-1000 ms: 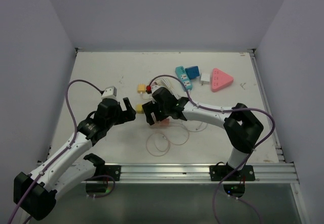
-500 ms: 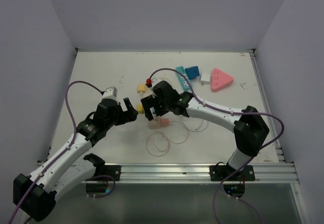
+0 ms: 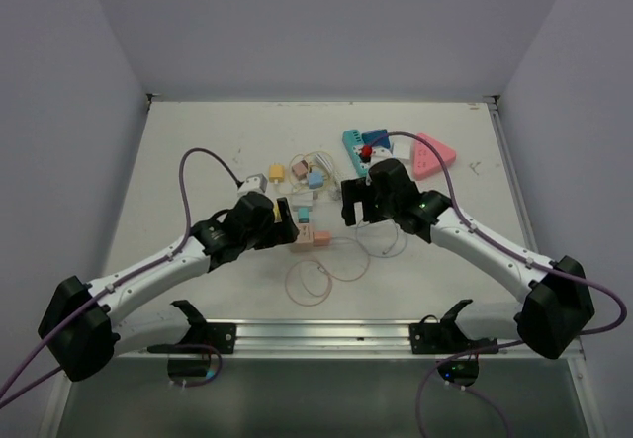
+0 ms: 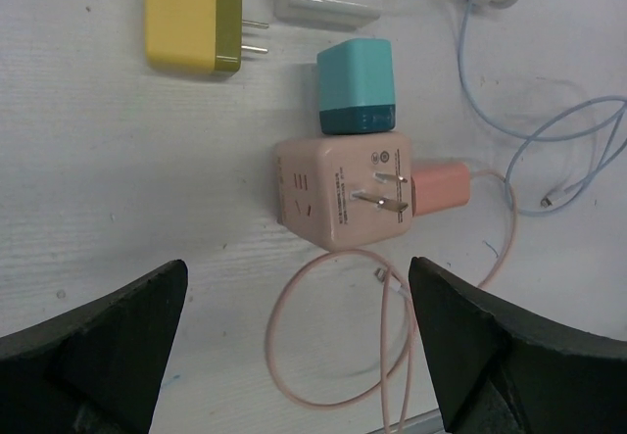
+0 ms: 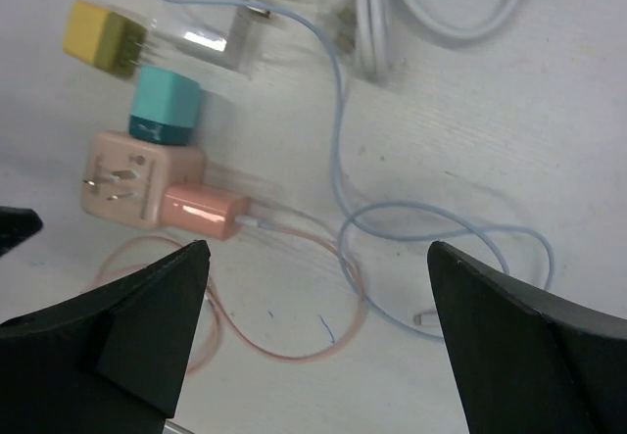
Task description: Pull the plug off the socket
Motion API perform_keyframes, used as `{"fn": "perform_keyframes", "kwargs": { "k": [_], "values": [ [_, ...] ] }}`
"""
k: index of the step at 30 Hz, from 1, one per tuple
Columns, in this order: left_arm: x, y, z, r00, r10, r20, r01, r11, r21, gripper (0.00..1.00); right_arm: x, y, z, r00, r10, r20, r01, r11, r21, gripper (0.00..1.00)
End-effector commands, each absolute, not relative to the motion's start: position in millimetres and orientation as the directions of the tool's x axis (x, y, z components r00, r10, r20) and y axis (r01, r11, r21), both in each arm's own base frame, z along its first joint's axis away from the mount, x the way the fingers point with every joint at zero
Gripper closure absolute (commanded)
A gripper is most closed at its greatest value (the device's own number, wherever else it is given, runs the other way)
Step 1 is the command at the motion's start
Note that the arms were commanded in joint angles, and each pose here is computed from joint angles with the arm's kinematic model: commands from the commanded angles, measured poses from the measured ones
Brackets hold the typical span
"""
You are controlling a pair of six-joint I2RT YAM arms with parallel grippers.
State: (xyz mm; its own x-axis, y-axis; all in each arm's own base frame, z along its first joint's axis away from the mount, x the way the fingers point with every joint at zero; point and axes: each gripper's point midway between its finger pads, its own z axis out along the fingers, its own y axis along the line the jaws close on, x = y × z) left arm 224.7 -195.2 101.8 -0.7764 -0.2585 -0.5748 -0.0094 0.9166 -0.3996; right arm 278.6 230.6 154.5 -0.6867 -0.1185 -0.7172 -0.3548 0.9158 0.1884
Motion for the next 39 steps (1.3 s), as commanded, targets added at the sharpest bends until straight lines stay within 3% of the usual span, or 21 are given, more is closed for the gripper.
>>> {"fn": "perform_keyframes", "kwargs": {
  "k": [1, 17, 31, 34, 39],
  "values": [
    [250.6, -208.6, 127.3, -0.704, -0.367, -0.608, -0.077, 0.890, -0.448, 0.02, 272.1, 208.5, 150.8, -0.689, -0.076, -0.721, -0.303, 0.933, 0.191, 0.04],
    [279.0, -255.3, 88.7, -0.762, -0.243, -0.601, -0.115, 0.963, -0.243, 0.08, 251.1, 194.6, 124.0, -0.701, -0.072, -0.710, -0.314, 0.924, 0.217, 0.04],
    [275.5, -246.2, 54.3, -0.804, -0.174, -0.568, -0.152, 0.985, -0.086, 0.23, 242.1, 201.0, 111.5, -0.712, -0.078, -0.698, -0.352, 0.900, 0.259, 0.04],
    [275.9, -246.0, 53.7, -0.805, -0.171, -0.568, -0.153, 0.985, -0.079, 0.32, 238.8, 203.7, 110.3, -0.713, -0.090, -0.696, -0.373, 0.889, 0.267, 0.05],
    [276.5, -245.1, 64.1, -0.796, -0.173, -0.580, -0.145, 0.985, -0.094, 0.60, 233.5, 215.4, 115.0, -0.681, -0.150, -0.717, -0.476, 0.834, 0.278, 0.07]
  ]
}}
